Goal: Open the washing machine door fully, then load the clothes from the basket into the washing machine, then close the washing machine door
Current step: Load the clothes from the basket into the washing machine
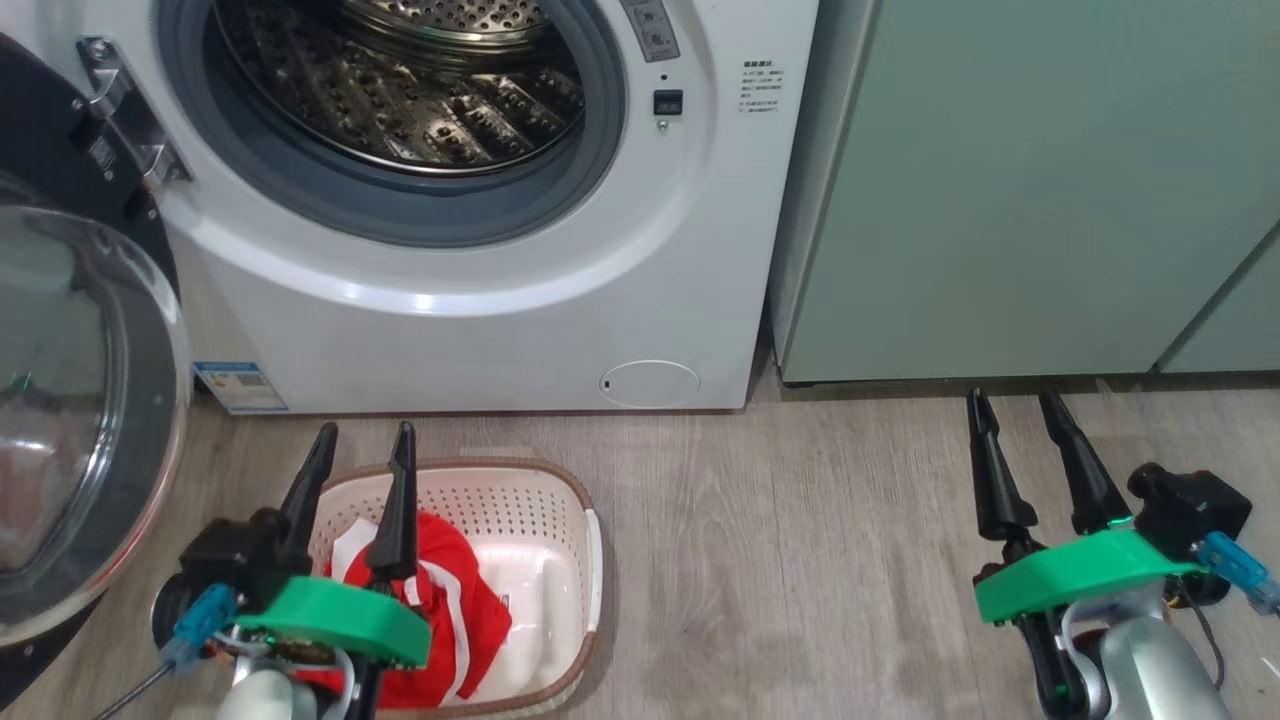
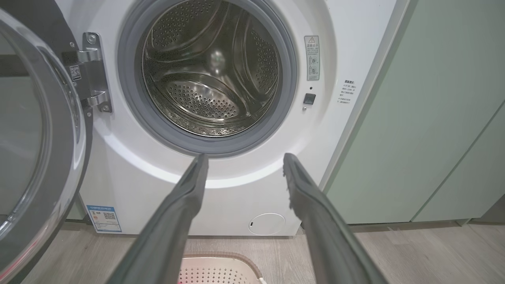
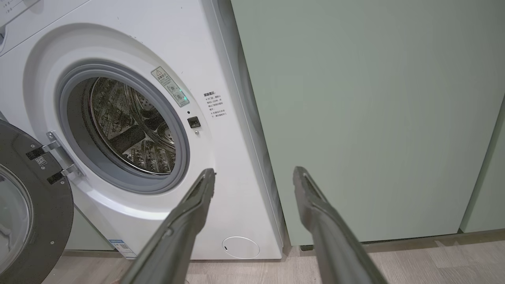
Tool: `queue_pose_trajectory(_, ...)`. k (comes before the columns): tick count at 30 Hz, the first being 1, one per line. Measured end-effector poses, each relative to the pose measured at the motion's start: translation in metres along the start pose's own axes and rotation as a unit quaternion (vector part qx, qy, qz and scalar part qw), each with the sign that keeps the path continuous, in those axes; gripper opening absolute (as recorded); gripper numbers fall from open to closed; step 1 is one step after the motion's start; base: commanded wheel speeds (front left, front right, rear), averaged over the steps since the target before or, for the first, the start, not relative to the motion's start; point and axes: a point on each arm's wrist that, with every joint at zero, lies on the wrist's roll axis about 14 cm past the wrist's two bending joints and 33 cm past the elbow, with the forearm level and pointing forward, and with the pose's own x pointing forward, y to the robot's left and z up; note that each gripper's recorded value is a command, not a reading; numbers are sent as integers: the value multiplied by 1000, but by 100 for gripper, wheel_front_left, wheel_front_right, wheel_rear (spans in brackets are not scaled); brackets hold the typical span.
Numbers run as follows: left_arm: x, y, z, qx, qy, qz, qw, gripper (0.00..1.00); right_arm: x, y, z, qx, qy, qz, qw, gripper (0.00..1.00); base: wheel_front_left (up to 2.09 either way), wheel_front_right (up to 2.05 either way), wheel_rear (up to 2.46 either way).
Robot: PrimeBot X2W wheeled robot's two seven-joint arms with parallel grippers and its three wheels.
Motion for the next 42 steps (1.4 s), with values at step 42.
queue_pose_trajectory(42, -7, 15, -41, 4, 64, 30, 997, 100, 5, -2, -14, -6, 21, -2, 1000, 100, 1, -1, 0)
